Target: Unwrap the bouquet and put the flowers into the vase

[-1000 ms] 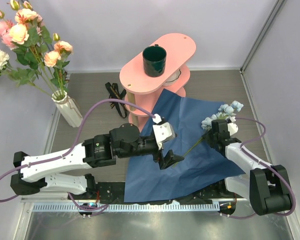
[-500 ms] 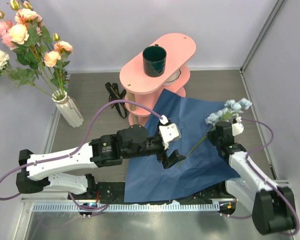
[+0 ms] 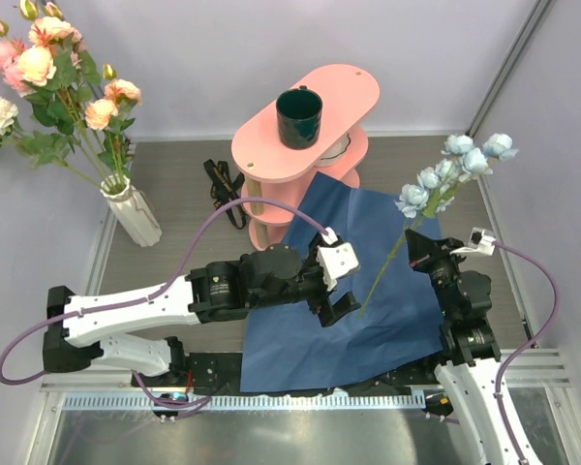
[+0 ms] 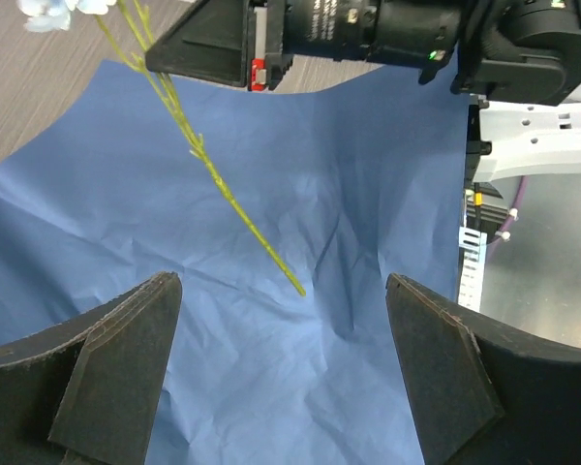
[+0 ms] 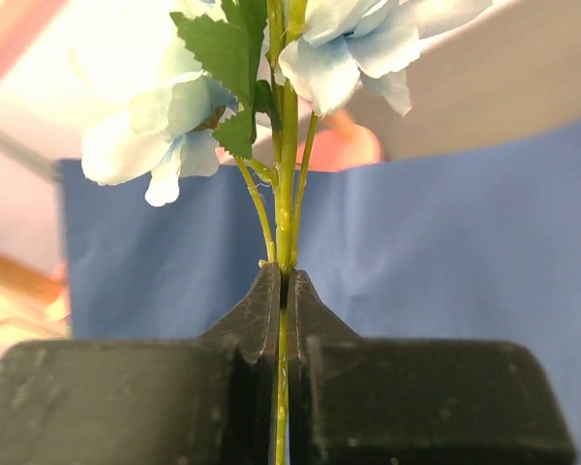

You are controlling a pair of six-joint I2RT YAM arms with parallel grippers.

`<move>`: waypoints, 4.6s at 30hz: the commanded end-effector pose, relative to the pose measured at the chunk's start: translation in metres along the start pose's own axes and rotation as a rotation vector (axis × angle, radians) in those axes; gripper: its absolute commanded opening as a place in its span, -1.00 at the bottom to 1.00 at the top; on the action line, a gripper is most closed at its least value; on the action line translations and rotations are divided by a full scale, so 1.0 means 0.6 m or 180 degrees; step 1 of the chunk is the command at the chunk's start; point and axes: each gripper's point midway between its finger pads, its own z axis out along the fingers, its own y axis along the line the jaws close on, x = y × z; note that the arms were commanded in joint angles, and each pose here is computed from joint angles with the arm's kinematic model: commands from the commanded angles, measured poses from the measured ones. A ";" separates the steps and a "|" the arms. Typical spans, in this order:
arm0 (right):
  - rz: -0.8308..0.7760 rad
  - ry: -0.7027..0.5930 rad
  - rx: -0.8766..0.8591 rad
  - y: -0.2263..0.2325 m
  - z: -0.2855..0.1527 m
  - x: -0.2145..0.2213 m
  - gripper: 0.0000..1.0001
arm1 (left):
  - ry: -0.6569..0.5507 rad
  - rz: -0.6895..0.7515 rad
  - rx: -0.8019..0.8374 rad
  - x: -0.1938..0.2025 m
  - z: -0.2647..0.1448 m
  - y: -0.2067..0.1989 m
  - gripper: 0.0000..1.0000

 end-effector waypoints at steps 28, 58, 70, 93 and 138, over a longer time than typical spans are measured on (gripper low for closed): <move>-0.0326 0.0529 -0.3680 0.341 -0.177 -0.056 -0.99 | -0.1261 -0.1755 -0.0118 -0.180 -0.003 0.108 0.62; -0.0479 0.0573 -0.3187 0.302 -0.128 -0.030 0.26 | -0.1260 -0.1187 -0.0122 -0.209 -0.095 0.107 -1.00; -0.0541 0.0551 -0.2144 0.225 -0.047 -0.014 0.25 | -0.0813 -0.0808 -0.2776 -0.114 -0.370 0.286 -1.00; -0.0552 0.0497 -0.2108 0.219 -0.047 -0.012 0.26 | -0.1783 -0.1265 -0.5704 -0.151 -0.658 0.583 -1.00; -0.0579 0.0524 -0.2157 0.227 -0.054 -0.003 0.26 | -0.1099 -0.0943 -0.7388 -0.062 -0.781 0.674 -0.99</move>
